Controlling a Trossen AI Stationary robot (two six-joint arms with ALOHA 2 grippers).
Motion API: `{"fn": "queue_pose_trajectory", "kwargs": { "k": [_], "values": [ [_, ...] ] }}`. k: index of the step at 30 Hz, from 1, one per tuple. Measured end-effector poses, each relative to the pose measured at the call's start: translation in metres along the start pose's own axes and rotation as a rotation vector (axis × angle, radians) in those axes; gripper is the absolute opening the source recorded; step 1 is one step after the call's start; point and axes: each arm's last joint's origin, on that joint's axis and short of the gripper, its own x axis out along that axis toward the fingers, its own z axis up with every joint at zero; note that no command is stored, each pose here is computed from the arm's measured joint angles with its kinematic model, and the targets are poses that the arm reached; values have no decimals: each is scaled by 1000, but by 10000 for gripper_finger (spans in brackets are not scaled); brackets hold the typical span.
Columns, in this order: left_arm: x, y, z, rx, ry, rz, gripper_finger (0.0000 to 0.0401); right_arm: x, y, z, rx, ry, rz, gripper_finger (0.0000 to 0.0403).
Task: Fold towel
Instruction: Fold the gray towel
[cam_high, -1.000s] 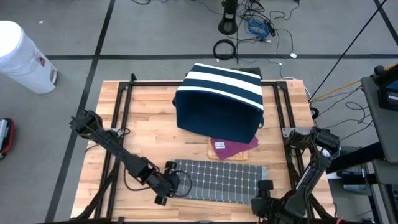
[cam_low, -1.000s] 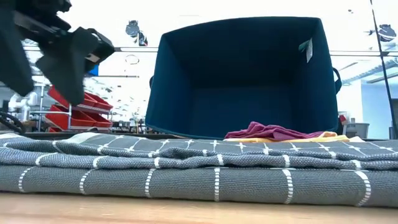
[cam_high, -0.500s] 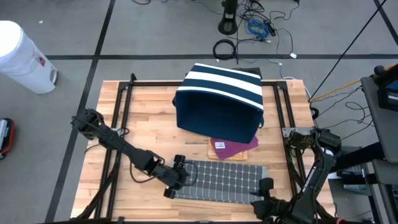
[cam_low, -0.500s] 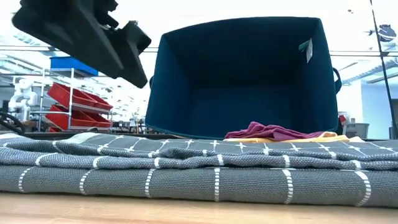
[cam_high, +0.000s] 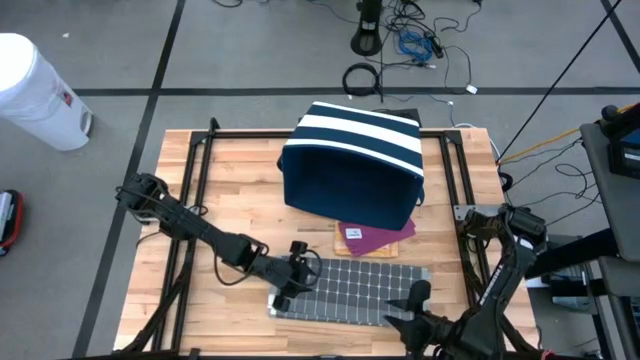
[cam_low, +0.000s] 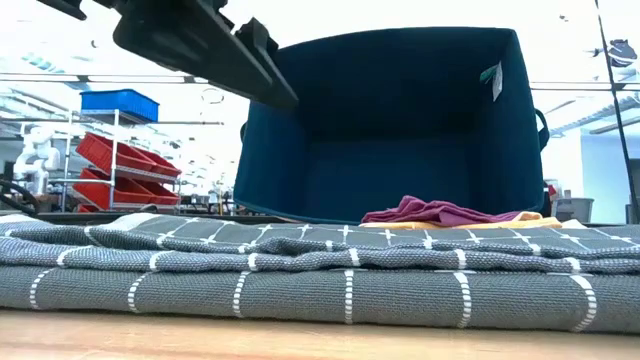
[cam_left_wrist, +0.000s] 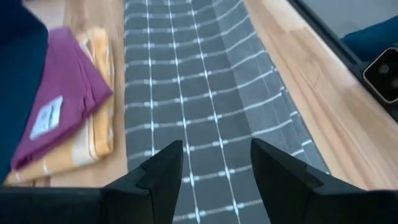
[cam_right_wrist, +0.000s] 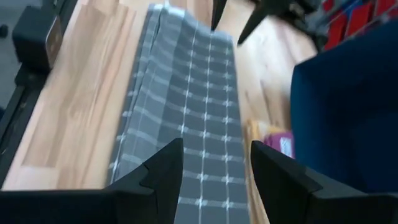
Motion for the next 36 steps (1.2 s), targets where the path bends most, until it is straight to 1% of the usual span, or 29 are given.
{"fn": "queue_pose_trajectory", "kwargs": {
  "k": [3, 7, 15, 20, 29, 33, 36],
  "values": [
    [0, 3, 3, 27, -32, 3, 195, 6, 0, 7, -23, -36, -9, 176],
    [1, 8, 6, 42, -60, 14, 195, 19, 1, 20, -68, -56, 20, 176],
    [2, 18, 7, 46, -69, -4, 195, 50, -2, 57, -170, -121, 218, 176],
    [3, 20, 7, 65, -68, -5, 195, 68, -11, 72, -243, -159, 333, 176],
    [3, 21, 6, 77, -58, -6, 195, 108, -39, 84, -344, -137, 515, 176],
    [3, 21, 3, 79, -34, -8, 195, 126, -55, 84, -389, -93, 566, 176],
    [3, 21, 3, 76, -26, -8, 195, 138, -68, 81, -394, -35, 616, 176]
  ]
}}
